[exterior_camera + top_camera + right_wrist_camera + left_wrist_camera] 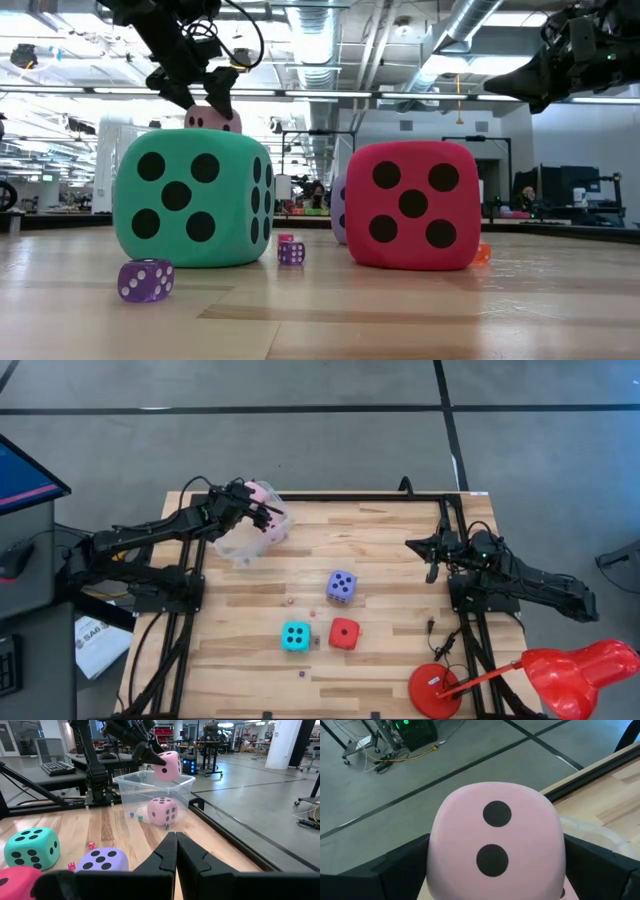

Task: Pick & Place Dice
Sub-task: Put the large pink dice into the transparent container

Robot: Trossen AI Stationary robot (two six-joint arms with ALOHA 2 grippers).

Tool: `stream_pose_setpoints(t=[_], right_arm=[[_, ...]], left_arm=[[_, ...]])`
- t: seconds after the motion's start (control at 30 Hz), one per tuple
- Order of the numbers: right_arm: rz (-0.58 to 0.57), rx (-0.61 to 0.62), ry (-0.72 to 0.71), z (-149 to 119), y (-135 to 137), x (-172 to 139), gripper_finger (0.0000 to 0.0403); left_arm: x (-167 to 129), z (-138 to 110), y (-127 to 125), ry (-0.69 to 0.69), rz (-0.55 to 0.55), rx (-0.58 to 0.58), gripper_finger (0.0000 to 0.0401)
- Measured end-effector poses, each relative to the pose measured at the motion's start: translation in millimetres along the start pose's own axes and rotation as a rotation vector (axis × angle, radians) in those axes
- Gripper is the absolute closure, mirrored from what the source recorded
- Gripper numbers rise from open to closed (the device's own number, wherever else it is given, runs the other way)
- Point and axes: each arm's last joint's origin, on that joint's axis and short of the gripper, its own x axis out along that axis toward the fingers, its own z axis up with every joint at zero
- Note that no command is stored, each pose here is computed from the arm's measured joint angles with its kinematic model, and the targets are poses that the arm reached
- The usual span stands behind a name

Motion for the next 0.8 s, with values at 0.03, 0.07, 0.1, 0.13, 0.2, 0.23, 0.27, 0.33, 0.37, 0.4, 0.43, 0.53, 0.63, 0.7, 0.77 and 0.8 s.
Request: stream_pose_setpoints(t=[0.03,0.07,0.1,0.13,0.2,0.23,0.27,0.33,0.37,0.4,0.43,0.53,0.63,0.7,0.77,0.8], right_arm=[[0.0,0.0,0.0,0.0,0.0,0.0,0.0403],[0.0,0.0,0.0,0.0,0.0,0.0,0.0403],[0.0,0.0,0.0,0.0,0.0,0.0,0.0403],[0.0,0.0,0.0,0.0,0.0,0.0,0.0403],[0.0,0.0,0.0,0.0,0.0,0.0,0.0403],[0.0,0.0,0.0,0.0,0.0,0.0,0.0403],[0.0,0.0,0.0,0.0,0.0,0.0,0.0403],[0.0,0.0,0.0,0.0,0.0,0.0,0.0403],[0.0,0.0,0.0,0.0,0.0,0.0,0.0403],[0.0,0.0,0.0,0.0,0.0,0.0,0.0403],[0.0,0.0,0.0,0.0,0.0,0.0,0.0403],[0.0,0.0,0.0,0.0,0.0,0.0,0.0403],[0.0,0.0,0.0,0.0,0.0,0.0,0.0403],[0.0,0.0,0.0,0.0,0.0,0.0,0.0403],[0.0,0.0,0.0,0.0,0.0,0.0,0.0403],[0.0,0.0,0.0,0.0,0.0,0.0,0.0403]], left_arm=[[0.0,0.0,0.1,0.0,0.002,0.0,0.0003],[0.1,0.0,0.1,-0.001,0.003,0.0,0.0002],[0.0,0.0,0.1,-0.001,0.003,0.0,0.0002],[0.1,0.0,0.2,-0.001,0.004,0.0,0.0002],[0.0,0.2,0.7,-0.006,0.023,0.0,0.0002],[0.0,0.2,1.2,-0.01,0.041,0.001,0.0002],[0.0,0.2,1.7,-0.013,0.058,0.001,0.0002],[0.0,0.0,2.7,-0.017,0.089,0.005,0.0002],[-0.1,-0.1,3.1,-0.018,0.101,0.006,0.0002],[-0.1,0.0,3.3,-0.021,0.11,0.006,0.0003],[-0.1,0.1,3.4,-0.022,0.114,0.006,0.0003],[-0.2,0.1,3.5,-0.023,0.116,0.004,0.0002],[-0.2,0.0,3.4,-0.023,0.116,0.004,0.0002],[-0.2,0.0,3.4,-0.023,0.116,0.004,0.0002],[-0.2,0.0,3.4,-0.023,0.116,0.004,0.0002],[-0.2,0.0,3.4,-0.023,0.116,0.003,0.0002]])
